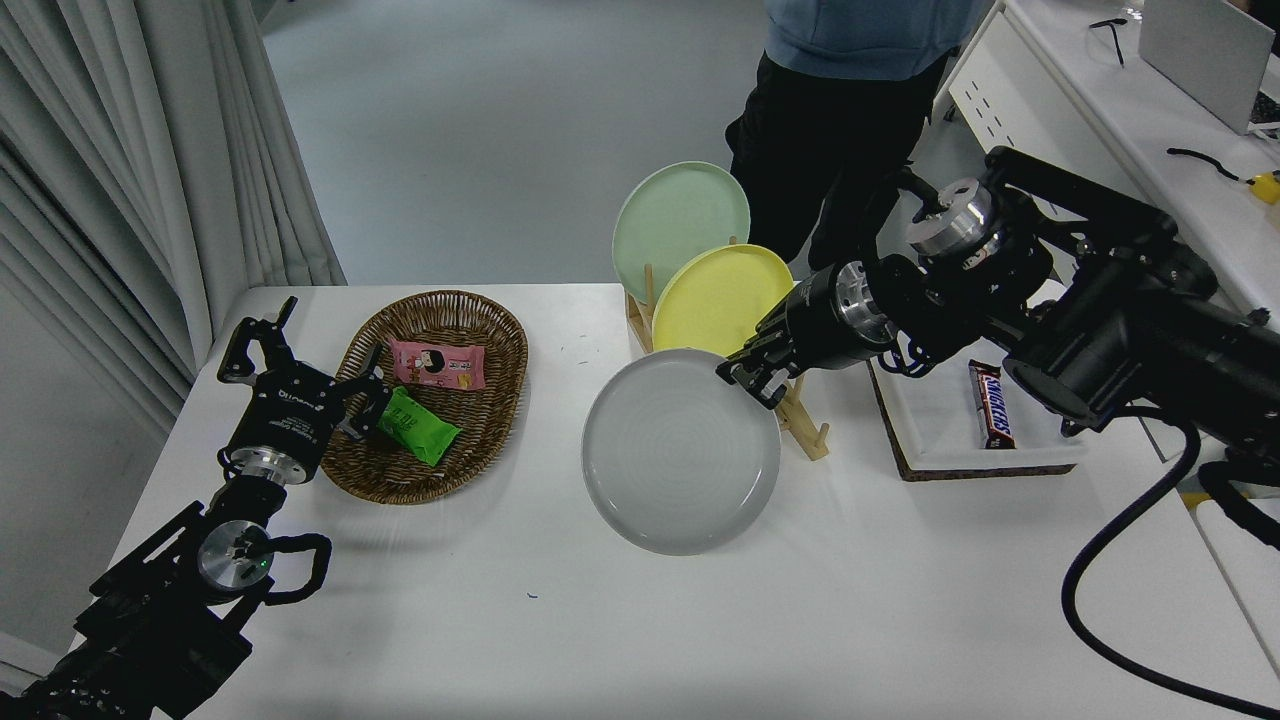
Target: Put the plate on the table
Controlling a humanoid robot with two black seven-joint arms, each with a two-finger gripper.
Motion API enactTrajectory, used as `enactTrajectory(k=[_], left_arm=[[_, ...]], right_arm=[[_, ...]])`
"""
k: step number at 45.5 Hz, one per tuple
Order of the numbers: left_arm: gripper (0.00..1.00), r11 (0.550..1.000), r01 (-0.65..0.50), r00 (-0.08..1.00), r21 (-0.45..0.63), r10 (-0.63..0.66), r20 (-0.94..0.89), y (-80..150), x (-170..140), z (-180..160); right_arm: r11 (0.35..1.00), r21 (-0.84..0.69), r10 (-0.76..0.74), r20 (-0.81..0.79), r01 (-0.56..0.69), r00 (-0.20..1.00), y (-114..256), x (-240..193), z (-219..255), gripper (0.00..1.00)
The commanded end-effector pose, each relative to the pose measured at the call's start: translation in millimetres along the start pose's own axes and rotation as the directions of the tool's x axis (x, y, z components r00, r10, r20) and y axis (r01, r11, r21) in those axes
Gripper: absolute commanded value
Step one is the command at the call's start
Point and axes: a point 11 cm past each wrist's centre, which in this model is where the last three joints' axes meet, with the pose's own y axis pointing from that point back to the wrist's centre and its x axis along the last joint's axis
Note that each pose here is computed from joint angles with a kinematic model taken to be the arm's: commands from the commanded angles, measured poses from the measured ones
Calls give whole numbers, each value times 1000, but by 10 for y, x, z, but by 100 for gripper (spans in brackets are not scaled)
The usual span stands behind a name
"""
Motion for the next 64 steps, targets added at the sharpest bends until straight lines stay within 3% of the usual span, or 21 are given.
enactTrajectory(k=[1, 15, 34, 64], left_arm=[[100, 1000, 0, 1000, 0, 0, 0, -1, -1, 0], [100, 1000, -1, 1000, 0, 1, 0, 1, 3, 1], [100, 1000, -1, 1000, 0, 1, 0, 1, 3, 1], [100, 1000, -1, 1000, 0, 1, 0, 1, 3, 1]], right_arm=[[997, -76, -17, 162, 30, 987, -281, 138, 30, 0], [991, -130, 14, 277, 23, 961, -609, 263, 129, 0], [971, -238, 110, 378, -18, 919, -1021, 788, 436, 0], [964, -264, 156, 451, -36, 879, -1183, 1105, 508, 0]])
